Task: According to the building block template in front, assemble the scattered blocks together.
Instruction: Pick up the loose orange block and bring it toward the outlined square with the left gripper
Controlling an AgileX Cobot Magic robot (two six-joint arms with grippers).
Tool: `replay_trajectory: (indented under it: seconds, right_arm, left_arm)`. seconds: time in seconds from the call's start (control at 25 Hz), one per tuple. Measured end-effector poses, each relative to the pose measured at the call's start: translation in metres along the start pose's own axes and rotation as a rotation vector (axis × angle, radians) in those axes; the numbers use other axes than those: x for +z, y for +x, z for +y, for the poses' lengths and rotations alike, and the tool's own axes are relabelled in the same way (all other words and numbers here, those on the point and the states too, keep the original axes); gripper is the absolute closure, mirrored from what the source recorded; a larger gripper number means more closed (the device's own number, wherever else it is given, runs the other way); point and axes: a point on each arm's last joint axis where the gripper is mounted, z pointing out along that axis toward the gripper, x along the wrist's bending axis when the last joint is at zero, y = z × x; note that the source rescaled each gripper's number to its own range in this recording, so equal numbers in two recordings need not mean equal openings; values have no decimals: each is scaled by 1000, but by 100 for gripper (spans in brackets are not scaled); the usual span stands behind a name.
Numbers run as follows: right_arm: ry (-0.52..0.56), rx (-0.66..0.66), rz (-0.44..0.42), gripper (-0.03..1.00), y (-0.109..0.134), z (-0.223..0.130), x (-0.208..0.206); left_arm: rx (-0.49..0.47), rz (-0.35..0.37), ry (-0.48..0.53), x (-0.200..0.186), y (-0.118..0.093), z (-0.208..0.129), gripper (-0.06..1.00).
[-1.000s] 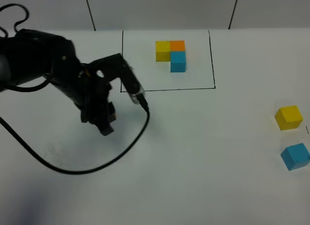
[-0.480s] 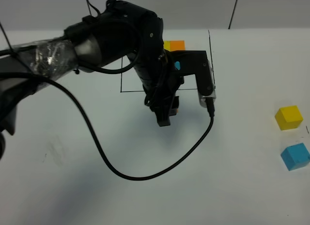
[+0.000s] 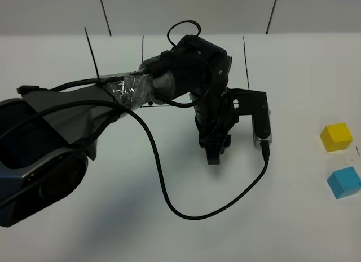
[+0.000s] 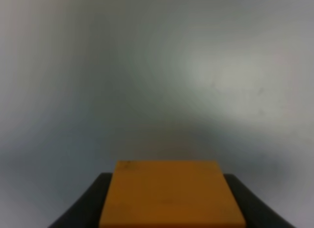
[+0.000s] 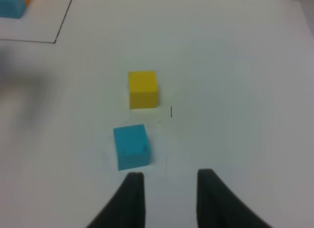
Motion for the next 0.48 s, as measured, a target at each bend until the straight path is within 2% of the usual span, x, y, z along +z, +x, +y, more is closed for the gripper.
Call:
replay_trajectory:
  seconds: [0.2,0.48]
  right_arm:
    - [0,0,0,97,0,0,0]
    - [0,0,0,97,0,0,0]
  left_arm:
    - [-1,-26,25,20,-1,-2,94]
    - [-28,-11,12,24,1,-1,94]
